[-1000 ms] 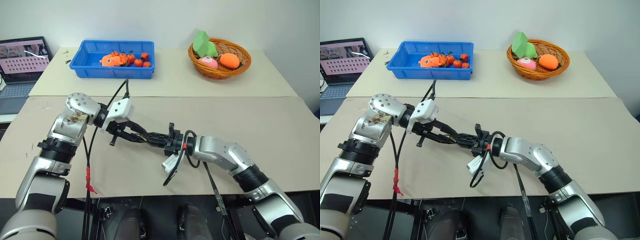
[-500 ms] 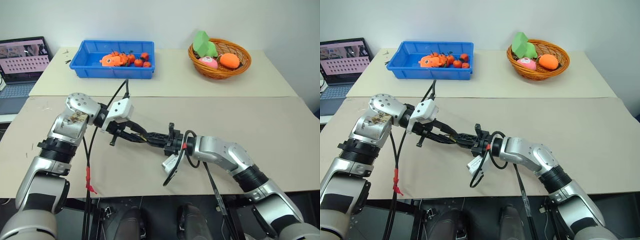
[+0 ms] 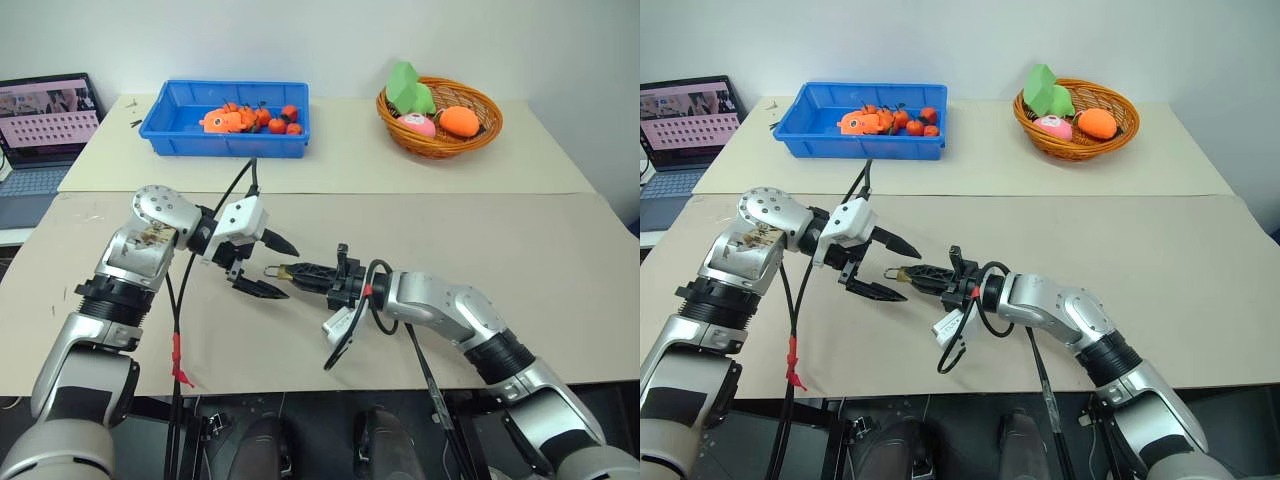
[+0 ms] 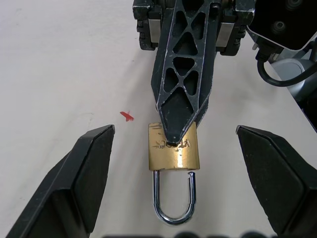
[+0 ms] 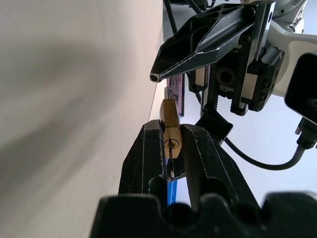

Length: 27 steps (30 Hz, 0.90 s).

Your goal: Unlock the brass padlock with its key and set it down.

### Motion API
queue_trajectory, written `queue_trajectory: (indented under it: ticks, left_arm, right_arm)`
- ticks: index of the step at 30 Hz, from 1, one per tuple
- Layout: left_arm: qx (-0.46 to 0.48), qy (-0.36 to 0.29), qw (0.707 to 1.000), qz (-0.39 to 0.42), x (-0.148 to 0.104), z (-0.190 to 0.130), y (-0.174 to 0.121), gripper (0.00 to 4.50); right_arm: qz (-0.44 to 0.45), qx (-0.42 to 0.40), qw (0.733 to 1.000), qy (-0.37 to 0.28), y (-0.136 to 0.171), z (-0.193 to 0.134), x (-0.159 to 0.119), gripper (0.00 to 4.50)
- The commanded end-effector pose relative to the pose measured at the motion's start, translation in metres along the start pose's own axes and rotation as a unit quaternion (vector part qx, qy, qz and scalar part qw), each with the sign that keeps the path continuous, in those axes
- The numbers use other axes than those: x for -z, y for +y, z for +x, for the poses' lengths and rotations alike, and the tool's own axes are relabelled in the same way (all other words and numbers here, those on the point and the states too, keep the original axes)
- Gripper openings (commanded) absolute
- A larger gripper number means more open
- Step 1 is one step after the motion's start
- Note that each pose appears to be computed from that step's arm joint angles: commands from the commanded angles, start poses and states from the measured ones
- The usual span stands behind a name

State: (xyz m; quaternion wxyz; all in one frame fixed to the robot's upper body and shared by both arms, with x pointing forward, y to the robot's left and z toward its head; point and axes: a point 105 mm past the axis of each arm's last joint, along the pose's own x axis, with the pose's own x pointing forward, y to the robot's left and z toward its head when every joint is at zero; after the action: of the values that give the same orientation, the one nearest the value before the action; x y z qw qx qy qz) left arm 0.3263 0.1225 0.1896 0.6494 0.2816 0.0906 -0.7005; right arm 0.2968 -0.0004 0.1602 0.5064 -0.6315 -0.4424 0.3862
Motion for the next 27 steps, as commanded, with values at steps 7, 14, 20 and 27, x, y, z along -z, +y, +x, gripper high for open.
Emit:
queue_trajectory:
  ticks: [7,14,20,27]
  left_arm:
    - [-0.085,-0.027,0.994,-0.070,-0.004,-0.047,0.012,4.17]
    - [-0.126,-0.154,0.948,-0.248,-0.008,-0.081,0.012,4.17]
    - [-0.113,-0.221,0.878,-0.409,0.026,-0.048,-0.002,2.58]
    - [-0.042,-0.290,0.751,-0.591,0.053,-0.011,-0.018,0.04]
  right_arm:
    - [0.008,0.035,0.998,0.047,-0.014,-0.016,0.020,0.15]
    - [0.010,0.050,0.995,0.081,-0.022,-0.024,0.031,0.15]
    - [0.002,0.070,0.994,0.087,-0.039,-0.023,0.030,0.15]
    - [0.001,0.062,0.995,0.073,-0.034,-0.022,0.021,0.15]
